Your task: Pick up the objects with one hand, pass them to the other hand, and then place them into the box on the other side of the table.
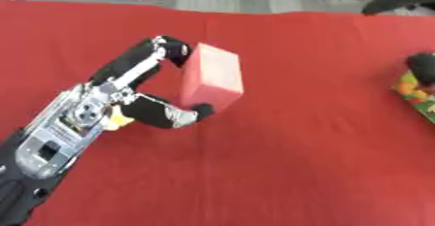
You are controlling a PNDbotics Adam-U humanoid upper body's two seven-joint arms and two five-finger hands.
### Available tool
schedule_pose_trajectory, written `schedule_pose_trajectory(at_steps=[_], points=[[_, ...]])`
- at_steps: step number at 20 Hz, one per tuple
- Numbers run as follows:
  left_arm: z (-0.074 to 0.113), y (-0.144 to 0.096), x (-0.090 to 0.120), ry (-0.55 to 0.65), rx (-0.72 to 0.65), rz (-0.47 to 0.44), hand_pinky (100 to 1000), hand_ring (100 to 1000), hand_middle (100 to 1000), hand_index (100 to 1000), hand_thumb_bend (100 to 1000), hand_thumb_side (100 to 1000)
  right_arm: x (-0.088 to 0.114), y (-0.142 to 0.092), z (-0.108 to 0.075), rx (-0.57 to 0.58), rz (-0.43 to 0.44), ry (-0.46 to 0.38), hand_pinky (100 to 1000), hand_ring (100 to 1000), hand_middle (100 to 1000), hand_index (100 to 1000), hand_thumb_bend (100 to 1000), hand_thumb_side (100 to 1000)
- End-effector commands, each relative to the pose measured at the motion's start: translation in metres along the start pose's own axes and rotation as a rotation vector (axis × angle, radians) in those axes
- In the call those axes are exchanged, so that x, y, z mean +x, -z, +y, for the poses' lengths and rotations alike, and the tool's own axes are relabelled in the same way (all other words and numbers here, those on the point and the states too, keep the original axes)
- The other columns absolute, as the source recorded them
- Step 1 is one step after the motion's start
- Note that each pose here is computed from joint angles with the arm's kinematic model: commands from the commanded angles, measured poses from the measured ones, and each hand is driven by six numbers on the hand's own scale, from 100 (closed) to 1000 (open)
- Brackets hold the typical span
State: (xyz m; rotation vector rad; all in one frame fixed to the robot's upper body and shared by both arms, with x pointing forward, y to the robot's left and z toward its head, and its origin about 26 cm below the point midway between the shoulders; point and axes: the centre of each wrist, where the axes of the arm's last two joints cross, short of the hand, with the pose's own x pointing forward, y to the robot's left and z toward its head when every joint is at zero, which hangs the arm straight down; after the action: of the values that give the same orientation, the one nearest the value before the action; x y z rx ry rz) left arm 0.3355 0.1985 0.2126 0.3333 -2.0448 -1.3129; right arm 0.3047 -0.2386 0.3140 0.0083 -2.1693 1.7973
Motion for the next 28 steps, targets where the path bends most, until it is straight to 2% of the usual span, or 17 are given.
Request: schedule_pose_trajectory(at_steps=[1, 7, 14, 18, 28], points=[[0.007, 0.001, 0.009, 0.019, 0.019, -0.050, 711, 604, 508, 552, 100, 282, 0.007, 0.010, -0.003, 0.044, -0.031, -0.022, 967, 1000, 859, 905, 100, 380], [0.005, 0.000, 0.013, 0.027, 0.021, -0.073, 710, 605, 508, 551, 100, 264, 0.013, 0.026, -0.005, 0.091, -0.069, -0.058, 960, 1000, 861, 904, 100, 350], [-0.001, 0.000, 0.012, 0.026, 0.022, -0.070, 709, 604, 506, 551, 100, 268, 0.019, 0.043, -0.006, 0.105, -0.038, -0.145, 951, 1000, 855, 904, 100, 308], [-0.005, 0.000, 0.010, 0.027, 0.025, -0.061, 708, 603, 503, 550, 100, 262, 0.020, 0.057, -0.008, 0.134, -0.011, -0.184, 948, 1000, 857, 909, 100, 367], [-0.009, 0.000, 0.007, 0.061, 0.067, -0.048, 703, 603, 502, 547, 100, 224, 0.011, 0.077, -0.009, 0.176, 0.040, -0.227, 942, 1000, 848, 906, 102, 402]])
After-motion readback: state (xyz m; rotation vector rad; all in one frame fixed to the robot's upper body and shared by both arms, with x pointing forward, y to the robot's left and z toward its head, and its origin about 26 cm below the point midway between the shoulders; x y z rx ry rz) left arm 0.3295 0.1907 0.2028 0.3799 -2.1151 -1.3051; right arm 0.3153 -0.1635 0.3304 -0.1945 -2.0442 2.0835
